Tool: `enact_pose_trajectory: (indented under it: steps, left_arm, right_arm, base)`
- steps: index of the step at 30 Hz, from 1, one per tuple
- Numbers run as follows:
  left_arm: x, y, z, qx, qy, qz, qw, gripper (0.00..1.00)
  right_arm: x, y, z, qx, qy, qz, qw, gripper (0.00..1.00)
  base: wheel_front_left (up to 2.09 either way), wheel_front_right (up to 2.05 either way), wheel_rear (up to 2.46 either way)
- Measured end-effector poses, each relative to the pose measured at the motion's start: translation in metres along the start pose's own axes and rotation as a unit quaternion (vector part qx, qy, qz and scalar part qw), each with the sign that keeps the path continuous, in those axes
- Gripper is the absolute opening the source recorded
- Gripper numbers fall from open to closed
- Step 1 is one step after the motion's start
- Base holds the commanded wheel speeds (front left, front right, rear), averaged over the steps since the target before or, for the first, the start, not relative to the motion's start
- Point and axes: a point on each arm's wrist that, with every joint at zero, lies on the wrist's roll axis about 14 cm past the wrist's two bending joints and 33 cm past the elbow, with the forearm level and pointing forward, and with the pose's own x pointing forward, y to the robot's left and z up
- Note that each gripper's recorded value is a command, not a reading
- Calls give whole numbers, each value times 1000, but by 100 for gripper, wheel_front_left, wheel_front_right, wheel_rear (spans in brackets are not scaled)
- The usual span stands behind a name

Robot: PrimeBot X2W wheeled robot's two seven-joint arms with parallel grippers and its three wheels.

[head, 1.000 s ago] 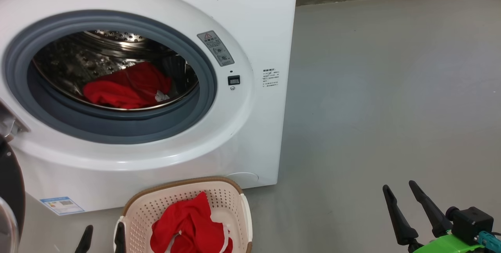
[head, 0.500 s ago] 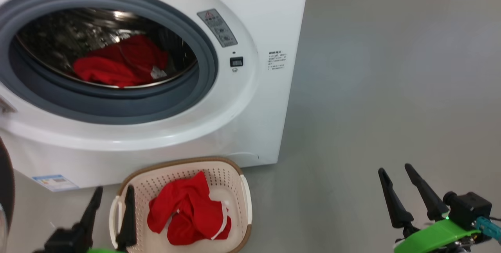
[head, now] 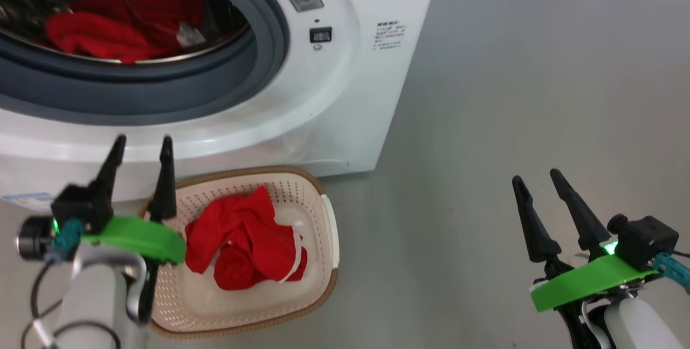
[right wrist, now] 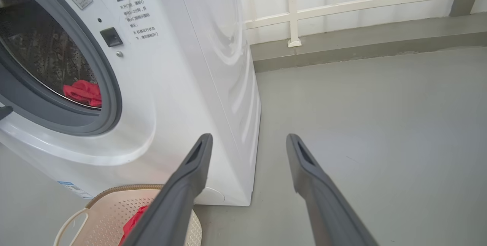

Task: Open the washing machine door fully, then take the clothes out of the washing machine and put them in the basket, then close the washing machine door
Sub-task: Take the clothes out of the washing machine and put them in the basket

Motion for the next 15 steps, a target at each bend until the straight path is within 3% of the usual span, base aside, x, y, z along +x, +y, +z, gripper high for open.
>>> enact_pose_trajectory:
  steps: [15]
  left_arm:
    - [87,5,-29,-39,51,11,998,100]
  right_arm:
    - [25,-12,-23,1,26,-17,1000,100]
  base:
    - [0,0,0]
